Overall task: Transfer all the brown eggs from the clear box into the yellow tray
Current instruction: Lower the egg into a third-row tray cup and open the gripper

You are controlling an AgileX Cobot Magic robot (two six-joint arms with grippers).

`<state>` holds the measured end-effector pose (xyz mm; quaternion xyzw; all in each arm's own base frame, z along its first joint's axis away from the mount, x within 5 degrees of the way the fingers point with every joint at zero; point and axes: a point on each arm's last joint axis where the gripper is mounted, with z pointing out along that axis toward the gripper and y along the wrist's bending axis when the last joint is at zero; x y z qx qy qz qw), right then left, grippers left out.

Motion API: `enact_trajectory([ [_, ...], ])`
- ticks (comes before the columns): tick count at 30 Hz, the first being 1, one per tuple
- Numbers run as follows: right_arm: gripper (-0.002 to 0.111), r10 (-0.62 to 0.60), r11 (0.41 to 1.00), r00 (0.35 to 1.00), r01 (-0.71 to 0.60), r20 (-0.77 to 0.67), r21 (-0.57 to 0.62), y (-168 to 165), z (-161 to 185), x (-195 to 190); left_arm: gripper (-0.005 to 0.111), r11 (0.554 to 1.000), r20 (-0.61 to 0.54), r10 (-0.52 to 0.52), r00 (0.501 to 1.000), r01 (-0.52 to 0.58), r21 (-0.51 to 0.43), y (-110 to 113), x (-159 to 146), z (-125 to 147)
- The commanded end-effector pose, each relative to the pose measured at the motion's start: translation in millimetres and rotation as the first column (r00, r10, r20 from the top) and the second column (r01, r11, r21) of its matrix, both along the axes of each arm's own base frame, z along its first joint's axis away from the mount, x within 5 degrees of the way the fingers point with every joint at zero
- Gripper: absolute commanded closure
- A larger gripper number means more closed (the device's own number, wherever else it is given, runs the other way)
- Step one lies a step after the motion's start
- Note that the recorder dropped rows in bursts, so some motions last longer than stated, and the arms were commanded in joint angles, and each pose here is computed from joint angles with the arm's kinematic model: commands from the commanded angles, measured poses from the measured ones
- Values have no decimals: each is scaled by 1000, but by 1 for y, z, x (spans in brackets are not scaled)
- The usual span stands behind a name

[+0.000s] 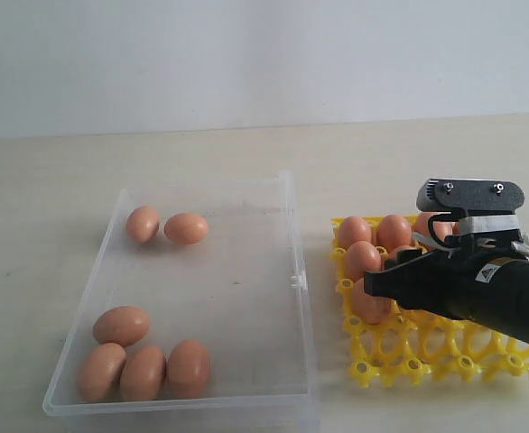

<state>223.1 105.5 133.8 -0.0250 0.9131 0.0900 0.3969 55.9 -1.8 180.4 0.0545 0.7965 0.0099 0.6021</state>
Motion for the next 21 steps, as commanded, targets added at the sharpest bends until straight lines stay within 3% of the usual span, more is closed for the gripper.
enact_trajectory([
  [1,106,1,1000,1000,-1,27,-2,0,2,3,107,1000,17,-4,1000,4,-7,0,0,3],
  [5,76,1,1000,1000,-1,31,-4,0,2,3,107,1000,17,-4,1000,4,-7,0,0,3],
  [8,62,6,1000,999,-6,32,-9,0,2,3,107,1000,17,-4,1000,4,-7,0,0,3],
  [12,55,5,1000,999,-5,37,-9,0,3,3,107,1000,17,-4,1000,4,-7,0,0,3],
  [21,55,4,1000,999,-3,44,-10,0,3,4,107,1000,17,-4,1000,4,-7,0,0,3],
])
